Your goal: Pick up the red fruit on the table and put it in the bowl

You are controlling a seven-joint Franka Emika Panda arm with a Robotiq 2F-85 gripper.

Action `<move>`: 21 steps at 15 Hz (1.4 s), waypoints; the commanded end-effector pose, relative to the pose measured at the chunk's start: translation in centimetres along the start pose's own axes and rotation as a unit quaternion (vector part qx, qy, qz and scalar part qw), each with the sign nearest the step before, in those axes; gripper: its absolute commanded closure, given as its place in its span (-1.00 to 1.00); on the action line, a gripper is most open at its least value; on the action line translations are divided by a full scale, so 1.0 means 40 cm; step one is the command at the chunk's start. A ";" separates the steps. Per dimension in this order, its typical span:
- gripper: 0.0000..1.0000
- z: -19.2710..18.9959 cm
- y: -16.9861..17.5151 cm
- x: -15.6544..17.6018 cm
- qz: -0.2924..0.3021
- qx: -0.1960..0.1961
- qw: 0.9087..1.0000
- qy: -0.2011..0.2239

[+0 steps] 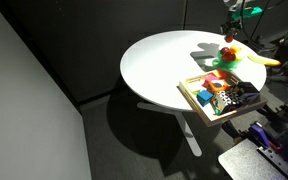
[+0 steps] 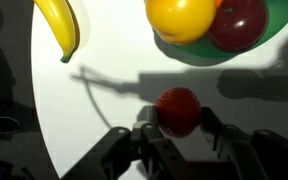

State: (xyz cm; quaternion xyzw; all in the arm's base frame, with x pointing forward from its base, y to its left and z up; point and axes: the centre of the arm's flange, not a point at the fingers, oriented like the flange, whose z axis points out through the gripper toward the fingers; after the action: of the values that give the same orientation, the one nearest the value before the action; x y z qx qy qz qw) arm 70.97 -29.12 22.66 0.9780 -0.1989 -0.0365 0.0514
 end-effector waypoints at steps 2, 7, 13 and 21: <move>0.57 -0.067 0.028 -0.075 -0.024 -0.011 0.999 -0.020; 0.57 -0.096 0.041 -0.143 -0.043 -0.016 0.999 -0.027; 0.57 -0.118 0.042 -0.232 -0.076 -0.021 0.996 -0.038; 0.57 -0.086 0.021 -0.333 -0.108 -0.039 0.992 -0.045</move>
State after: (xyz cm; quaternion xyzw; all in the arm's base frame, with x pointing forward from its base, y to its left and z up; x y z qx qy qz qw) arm 61.56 -25.77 26.49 0.9868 -0.1123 -0.0978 0.0640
